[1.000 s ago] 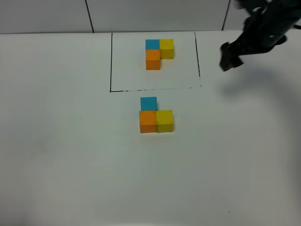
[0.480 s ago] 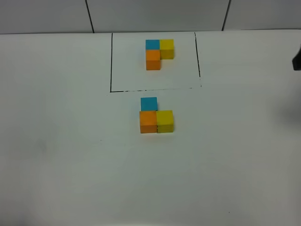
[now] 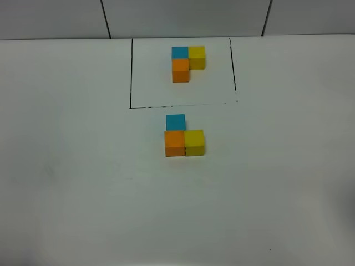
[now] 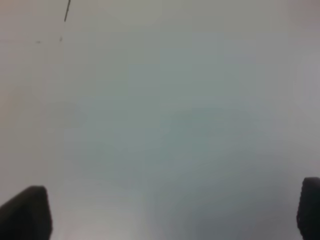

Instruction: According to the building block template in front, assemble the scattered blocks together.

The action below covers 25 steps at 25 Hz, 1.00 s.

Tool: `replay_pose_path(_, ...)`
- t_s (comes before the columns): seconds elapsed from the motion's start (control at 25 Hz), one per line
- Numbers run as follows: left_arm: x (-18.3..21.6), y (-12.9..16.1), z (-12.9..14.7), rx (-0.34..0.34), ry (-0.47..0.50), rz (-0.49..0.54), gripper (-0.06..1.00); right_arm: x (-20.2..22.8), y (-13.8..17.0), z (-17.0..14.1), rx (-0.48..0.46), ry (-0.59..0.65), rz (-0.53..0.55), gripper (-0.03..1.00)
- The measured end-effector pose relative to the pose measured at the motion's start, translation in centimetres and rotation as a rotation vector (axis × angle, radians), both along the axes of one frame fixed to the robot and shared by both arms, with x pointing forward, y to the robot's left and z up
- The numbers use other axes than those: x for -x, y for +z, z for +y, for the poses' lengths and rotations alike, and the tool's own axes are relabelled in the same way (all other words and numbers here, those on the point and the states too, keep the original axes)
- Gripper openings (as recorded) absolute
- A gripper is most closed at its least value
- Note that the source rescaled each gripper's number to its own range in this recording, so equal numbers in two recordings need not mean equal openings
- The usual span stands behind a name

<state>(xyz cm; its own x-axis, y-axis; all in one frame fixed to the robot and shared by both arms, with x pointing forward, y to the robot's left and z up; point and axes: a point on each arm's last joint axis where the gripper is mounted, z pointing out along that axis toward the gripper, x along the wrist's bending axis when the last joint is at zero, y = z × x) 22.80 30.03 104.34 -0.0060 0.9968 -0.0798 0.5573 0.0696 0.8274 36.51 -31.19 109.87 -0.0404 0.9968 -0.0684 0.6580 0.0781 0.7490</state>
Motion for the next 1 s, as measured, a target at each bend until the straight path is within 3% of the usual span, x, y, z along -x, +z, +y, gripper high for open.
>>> replay_pose_path(0.64,0.0,0.0,0.0,0.0,0.0,0.0,0.67,6.8,-0.5,1.7,-0.069,-0.023,-0.085,1.0)
replay_pose_path(1.0,0.0,0.0,0.0,0.002,0.001,0.0,0.67,10.4,-3.7,2.4,-0.062,-0.01,-0.134,1.0)
